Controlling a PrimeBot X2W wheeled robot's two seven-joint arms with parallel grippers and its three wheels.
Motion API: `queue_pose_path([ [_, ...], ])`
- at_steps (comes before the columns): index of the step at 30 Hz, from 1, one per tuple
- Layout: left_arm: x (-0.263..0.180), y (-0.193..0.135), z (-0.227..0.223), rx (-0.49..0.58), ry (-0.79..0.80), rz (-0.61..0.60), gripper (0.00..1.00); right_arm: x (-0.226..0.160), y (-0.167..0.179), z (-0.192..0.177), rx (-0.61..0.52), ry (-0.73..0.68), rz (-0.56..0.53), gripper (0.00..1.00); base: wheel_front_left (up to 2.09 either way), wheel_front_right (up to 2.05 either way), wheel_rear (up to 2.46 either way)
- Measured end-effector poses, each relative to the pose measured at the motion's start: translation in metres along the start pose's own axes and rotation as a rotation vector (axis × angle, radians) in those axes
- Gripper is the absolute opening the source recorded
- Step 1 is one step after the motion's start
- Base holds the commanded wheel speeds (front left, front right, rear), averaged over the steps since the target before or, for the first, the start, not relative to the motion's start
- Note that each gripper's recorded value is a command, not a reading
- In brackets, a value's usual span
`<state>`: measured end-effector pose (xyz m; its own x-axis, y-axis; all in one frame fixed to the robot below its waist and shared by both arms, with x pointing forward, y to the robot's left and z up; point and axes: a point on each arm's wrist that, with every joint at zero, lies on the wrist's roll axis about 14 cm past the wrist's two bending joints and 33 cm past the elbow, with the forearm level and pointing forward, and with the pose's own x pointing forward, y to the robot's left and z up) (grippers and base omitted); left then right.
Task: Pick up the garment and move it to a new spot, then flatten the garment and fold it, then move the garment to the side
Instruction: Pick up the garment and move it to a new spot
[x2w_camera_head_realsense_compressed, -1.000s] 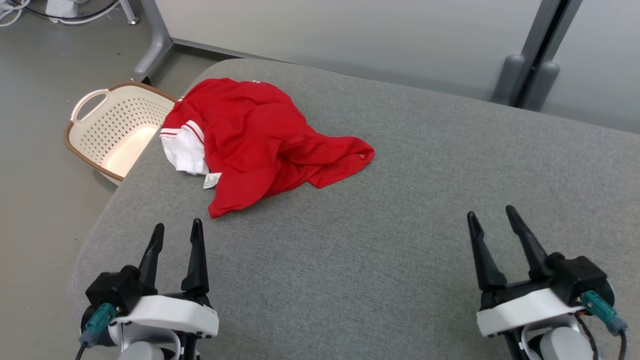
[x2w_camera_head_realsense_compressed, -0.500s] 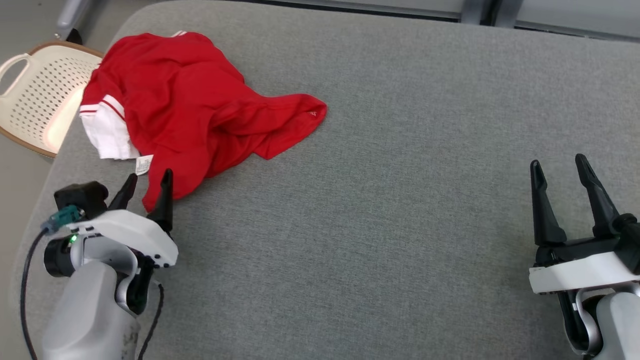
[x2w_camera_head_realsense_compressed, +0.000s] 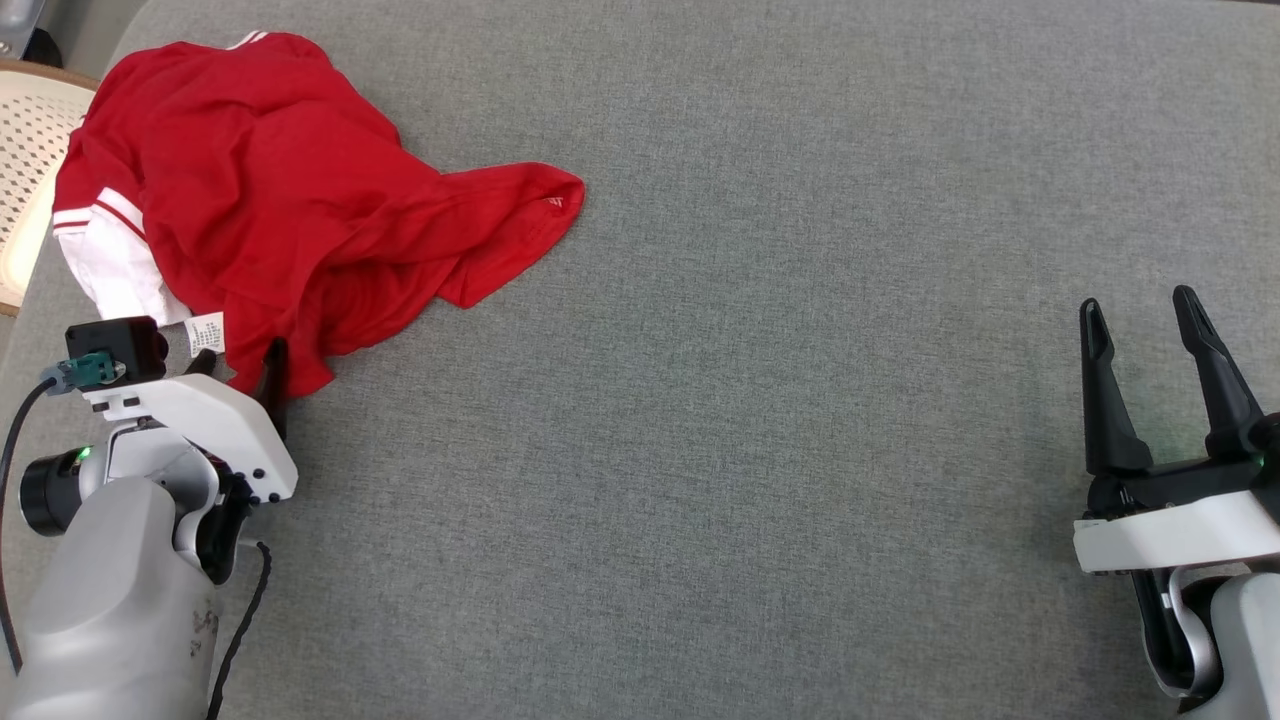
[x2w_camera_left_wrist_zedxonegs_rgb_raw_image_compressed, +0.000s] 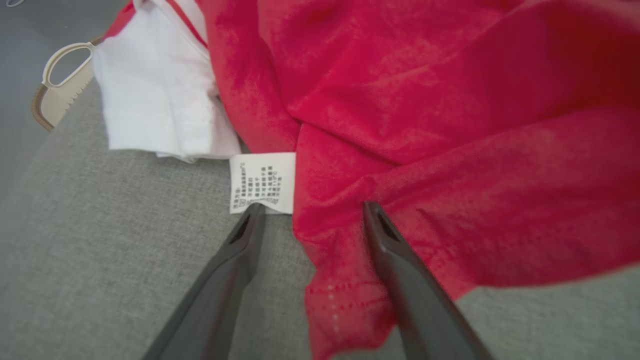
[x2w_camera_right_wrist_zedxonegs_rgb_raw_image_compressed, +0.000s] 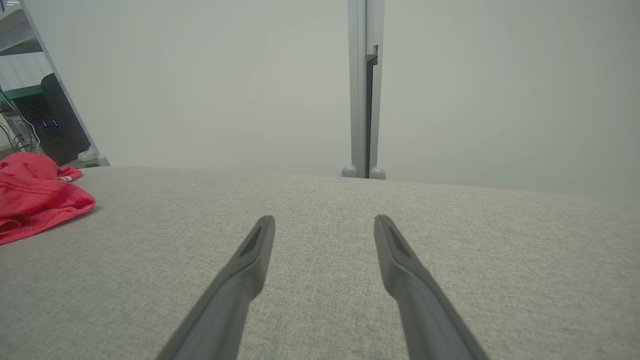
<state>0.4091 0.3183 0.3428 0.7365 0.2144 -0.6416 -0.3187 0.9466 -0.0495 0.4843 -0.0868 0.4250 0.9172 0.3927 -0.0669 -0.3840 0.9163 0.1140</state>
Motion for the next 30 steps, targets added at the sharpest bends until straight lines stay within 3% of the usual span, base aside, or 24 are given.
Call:
queue_pose_path([
  [3, 0.000, -0.003, -0.004, 0.002, 0.025, -0.011, 0.00, -0.001, 0.000, 0.002, -0.002, -0.003, -0.001, 1.00, 0.00, 0.00, 0.00],
  [10, -0.015, -0.011, 0.004, -0.030, -0.064, -0.056, 0.00, -0.007, 0.011, 0.016, 0.000, -0.029, 0.008, 1.00, 0.00, 0.00, 0.00],
  [18, -0.053, -0.032, 0.068, -0.069, -0.374, -0.159, 0.00, -0.028, 0.023, 0.040, 0.008, -0.076, -0.006, 1.00, 0.00, 0.00, 0.00],
  [30, -0.154, -0.086, 0.159, -0.063, -0.753, -0.374, 0.00, -0.068, 0.020, 0.080, -0.002, -0.174, -0.076, 1.00, 0.00, 0.00, 0.00],
])
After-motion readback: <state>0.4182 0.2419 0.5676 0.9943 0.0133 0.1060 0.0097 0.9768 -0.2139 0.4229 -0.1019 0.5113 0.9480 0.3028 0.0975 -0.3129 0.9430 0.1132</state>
